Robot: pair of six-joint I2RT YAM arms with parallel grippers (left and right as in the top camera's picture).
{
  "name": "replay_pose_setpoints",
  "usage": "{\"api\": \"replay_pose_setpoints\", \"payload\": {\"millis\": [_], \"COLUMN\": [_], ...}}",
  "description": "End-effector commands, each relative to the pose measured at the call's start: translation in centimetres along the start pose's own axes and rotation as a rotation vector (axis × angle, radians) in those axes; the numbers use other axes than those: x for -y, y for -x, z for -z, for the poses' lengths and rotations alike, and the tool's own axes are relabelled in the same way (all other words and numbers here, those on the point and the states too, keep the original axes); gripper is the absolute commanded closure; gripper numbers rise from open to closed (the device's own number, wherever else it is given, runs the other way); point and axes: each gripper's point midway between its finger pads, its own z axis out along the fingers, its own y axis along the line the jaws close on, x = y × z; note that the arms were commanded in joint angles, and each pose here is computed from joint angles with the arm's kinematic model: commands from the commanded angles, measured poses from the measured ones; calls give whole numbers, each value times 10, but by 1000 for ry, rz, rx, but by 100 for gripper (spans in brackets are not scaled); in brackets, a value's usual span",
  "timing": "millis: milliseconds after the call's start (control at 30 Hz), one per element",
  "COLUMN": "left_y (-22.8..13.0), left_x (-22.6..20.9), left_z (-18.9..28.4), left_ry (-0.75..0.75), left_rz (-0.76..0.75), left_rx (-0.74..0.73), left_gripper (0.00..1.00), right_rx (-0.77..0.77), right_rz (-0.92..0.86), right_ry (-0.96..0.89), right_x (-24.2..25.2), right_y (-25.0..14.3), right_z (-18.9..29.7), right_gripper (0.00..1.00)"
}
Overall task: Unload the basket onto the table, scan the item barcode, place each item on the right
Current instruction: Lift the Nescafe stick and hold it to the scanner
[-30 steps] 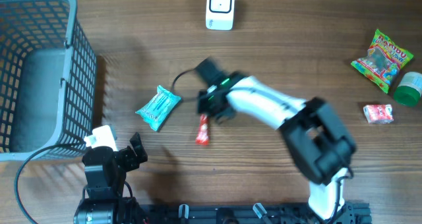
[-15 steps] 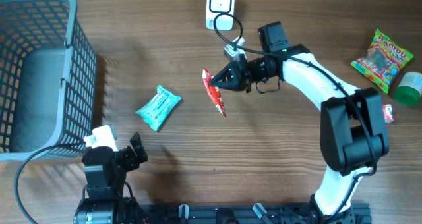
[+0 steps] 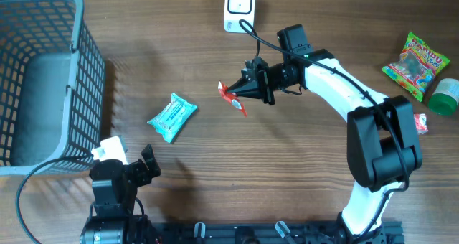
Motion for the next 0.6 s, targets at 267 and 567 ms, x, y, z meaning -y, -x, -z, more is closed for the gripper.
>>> {"api": "replay_pose_setpoints", "payload": {"millis": [267, 567], "left_y": [0, 0], "left_x": [-1, -1], "left_z": [0, 0], "left_ry": [9, 9], "left_rz": [-12, -12], "left_rx": [4, 4], "left_gripper": [0, 0], "right_rx": [-35, 520], "right_rz": [87, 543], "right_ry": [10, -195], "right_x": [-13, -20], "right_y": [-10, 85], "right_z": [-1, 21], "right_gripper": [96, 95]}}
